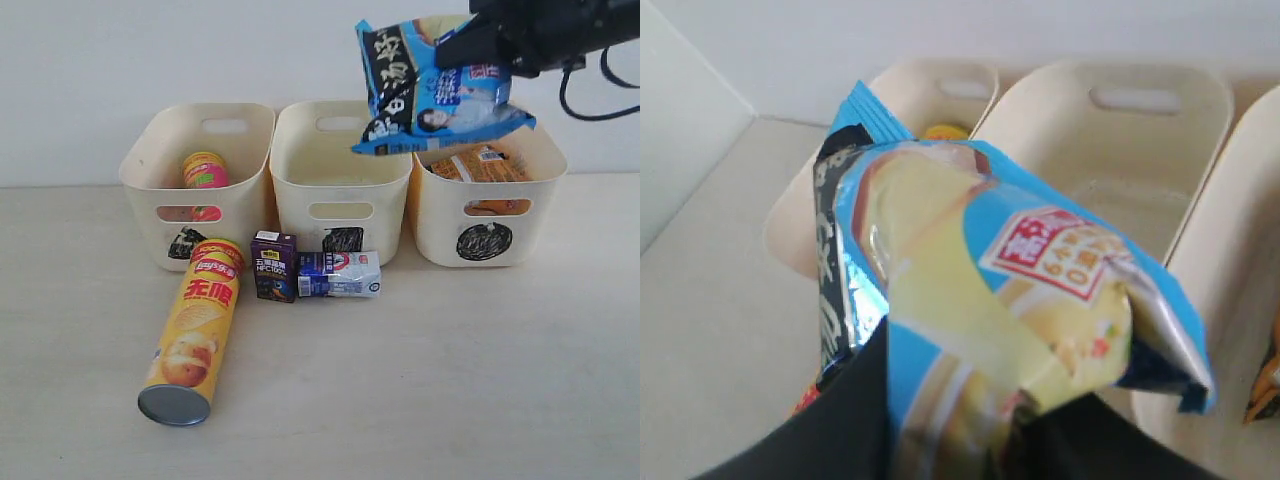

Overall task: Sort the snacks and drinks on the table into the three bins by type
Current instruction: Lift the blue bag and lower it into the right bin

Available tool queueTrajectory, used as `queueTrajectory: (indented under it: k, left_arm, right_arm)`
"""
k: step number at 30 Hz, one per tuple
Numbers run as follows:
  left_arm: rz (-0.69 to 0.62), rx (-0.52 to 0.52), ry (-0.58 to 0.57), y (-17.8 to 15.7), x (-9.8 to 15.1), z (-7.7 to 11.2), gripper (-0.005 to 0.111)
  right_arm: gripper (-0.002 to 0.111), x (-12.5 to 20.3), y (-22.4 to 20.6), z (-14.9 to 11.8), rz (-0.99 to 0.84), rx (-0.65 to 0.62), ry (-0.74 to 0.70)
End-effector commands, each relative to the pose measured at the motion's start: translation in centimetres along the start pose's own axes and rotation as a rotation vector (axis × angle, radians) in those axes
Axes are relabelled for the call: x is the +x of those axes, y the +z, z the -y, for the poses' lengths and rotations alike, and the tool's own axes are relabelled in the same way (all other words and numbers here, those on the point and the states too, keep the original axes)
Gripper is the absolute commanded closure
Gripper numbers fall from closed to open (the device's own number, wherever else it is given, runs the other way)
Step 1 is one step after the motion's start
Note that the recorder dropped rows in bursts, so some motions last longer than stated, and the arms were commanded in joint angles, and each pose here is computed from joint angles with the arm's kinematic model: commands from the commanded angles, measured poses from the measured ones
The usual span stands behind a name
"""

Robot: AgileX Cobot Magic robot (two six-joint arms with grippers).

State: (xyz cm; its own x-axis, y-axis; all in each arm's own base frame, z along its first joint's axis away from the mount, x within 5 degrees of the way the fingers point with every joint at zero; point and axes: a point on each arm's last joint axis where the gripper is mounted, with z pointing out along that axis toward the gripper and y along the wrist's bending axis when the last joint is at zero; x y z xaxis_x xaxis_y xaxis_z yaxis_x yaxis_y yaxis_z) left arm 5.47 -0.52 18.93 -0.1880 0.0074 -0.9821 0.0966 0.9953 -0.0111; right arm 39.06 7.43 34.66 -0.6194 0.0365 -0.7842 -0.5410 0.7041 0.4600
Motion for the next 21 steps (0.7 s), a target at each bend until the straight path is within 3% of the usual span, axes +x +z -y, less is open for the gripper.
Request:
queueTrajectory:
  k: [1, 11, 18, 21]
  left_arm:
    - [0.006, -0.001, -0.007, 0.0, 0.1, 0.0, 0.103]
    - [0.006, -0.001, -0.007, 0.0, 0.1, 0.0, 0.103]
    - [0.006, -0.001, -0.007, 0.0, 0.1, 0.0, 0.103]
    - [0.006, -0.001, -0.007, 0.0, 0.1, 0.0, 0.103]
  right_arm:
    - [0.109, -2.3, 0.1, 2.3, 0.074, 0.043, 0.015]
    - [0.109, -5.2, 3.8, 9.0, 0.25, 0.245, 0.01]
    - [0.109, -3.3, 6.9, 13.2, 0.229, 0.34, 0.018]
    - [0.103, -2.3, 7.8, 14.4, 0.209, 0.357, 0.031]
